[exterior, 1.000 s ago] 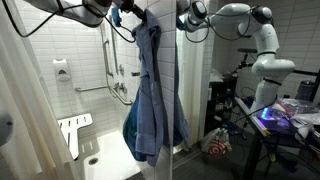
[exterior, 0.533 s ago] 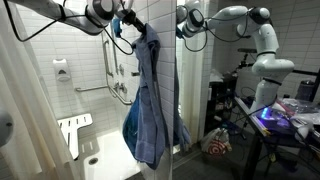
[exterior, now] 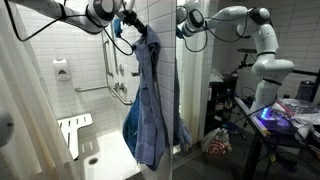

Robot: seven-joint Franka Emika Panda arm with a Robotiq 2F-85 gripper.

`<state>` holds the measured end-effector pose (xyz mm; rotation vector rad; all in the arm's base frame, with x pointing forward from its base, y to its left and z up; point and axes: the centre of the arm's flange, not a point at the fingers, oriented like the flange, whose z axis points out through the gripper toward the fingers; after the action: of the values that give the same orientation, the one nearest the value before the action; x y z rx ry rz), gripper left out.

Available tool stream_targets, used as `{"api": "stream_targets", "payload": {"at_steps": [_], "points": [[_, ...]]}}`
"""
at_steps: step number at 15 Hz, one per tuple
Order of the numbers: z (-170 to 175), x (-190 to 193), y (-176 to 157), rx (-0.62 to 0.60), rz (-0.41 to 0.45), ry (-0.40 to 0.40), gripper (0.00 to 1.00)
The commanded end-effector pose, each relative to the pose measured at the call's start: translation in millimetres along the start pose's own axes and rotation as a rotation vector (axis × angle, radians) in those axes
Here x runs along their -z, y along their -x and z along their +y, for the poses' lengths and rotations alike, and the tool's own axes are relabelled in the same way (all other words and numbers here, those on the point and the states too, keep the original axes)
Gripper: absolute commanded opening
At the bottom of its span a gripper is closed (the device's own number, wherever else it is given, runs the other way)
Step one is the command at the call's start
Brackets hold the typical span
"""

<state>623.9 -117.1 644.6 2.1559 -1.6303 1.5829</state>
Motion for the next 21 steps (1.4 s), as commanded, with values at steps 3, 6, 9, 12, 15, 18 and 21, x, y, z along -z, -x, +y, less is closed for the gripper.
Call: {"api": "stream_targets", "payload": {"at_steps": [3,6,9,12,15,18,21], "points": [[-1.8,38.8,-62.8,-0.030,0.075,-0.030,0.01],[-5.1,71.9,-92.5,-0.051,0.136,-0.064,0.01],[-2.5,113.3,-129.0,-0.073,0.222,-0.106,0.01],[4.3,158.5,-168.1,-0.097,0.299,-0.142,0.01],[1.9,177.6,-185.9,-0.103,0.342,-0.159,0.01],[-6.2,165.1,-178.9,-0.072,0.345,-0.144,0.01],[-12.3,140.9,-163.9,-0.038,0.316,-0.115,0.01]]}}
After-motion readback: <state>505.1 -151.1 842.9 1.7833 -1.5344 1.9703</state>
